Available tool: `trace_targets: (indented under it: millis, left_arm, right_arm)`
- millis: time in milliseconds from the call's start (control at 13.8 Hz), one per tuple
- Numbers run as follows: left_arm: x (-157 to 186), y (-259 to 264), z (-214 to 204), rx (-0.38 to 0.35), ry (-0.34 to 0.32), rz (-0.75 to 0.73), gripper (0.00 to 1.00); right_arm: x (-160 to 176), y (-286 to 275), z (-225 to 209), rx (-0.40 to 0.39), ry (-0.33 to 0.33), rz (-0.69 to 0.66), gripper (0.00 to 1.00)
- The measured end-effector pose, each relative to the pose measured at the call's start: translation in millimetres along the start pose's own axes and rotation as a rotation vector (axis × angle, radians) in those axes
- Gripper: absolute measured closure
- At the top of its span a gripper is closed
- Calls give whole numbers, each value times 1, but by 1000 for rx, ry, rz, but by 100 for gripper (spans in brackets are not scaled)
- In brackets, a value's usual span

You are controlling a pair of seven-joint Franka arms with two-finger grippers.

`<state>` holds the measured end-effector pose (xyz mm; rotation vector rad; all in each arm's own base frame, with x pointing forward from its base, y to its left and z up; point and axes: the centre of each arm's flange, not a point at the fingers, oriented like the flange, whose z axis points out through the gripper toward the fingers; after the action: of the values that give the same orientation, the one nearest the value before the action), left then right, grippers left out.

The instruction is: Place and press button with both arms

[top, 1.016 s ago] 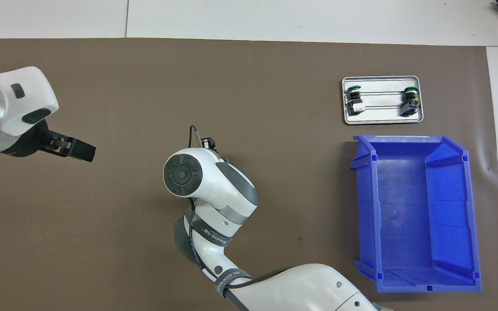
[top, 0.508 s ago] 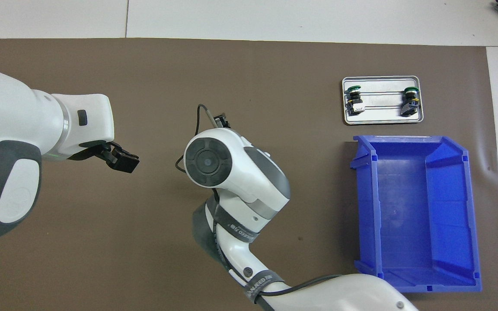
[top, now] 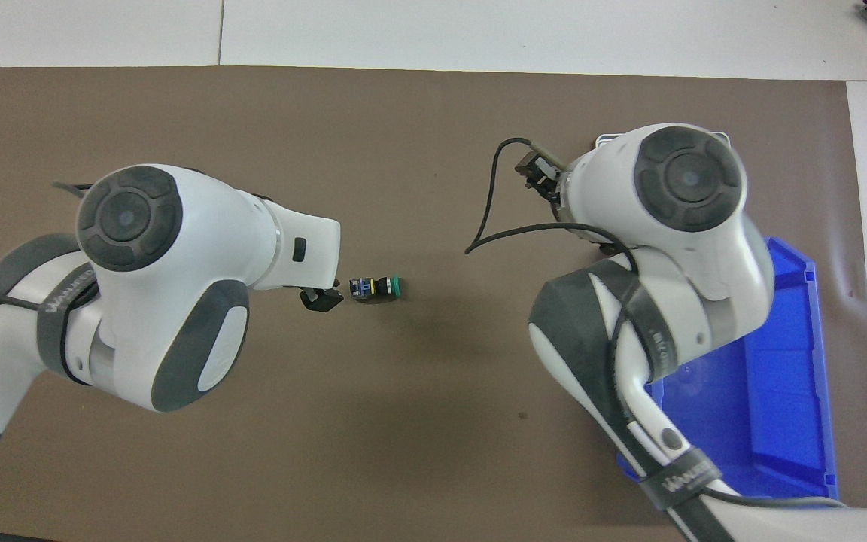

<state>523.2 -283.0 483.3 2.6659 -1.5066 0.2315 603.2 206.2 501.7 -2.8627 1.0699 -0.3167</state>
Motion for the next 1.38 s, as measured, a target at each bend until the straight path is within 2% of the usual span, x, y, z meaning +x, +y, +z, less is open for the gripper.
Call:
trace_targets:
  millis: [218, 363, 580, 798, 1161, 1379]
  left_arm:
    - [17, 23, 17, -12, -7, 113, 4]
    - [23, 33, 22, -15, -5, 177, 1]
    - [37, 47, 49, -17, -2, 219, 1]
    - [47, 56, 87, -25, -10, 238, 0]
    - [55, 64, 145, -29, -18, 267, 0]
    - [55, 62, 162, -29, -23, 276, 0]
  right_arm:
    - [76, 71, -35, -20, -17, -194, 0]
    - [105, 110, -59, -31, -25, -286, 0]
    - [112, 136, -94, -46, -47, -332, 0]
    - [116, 165, -125, -88, -116, -399, 0]
    - [137, 214, -127, -115, -168, -422, 0]
    - [141, 226, -131, -117, -179, -433, 0]
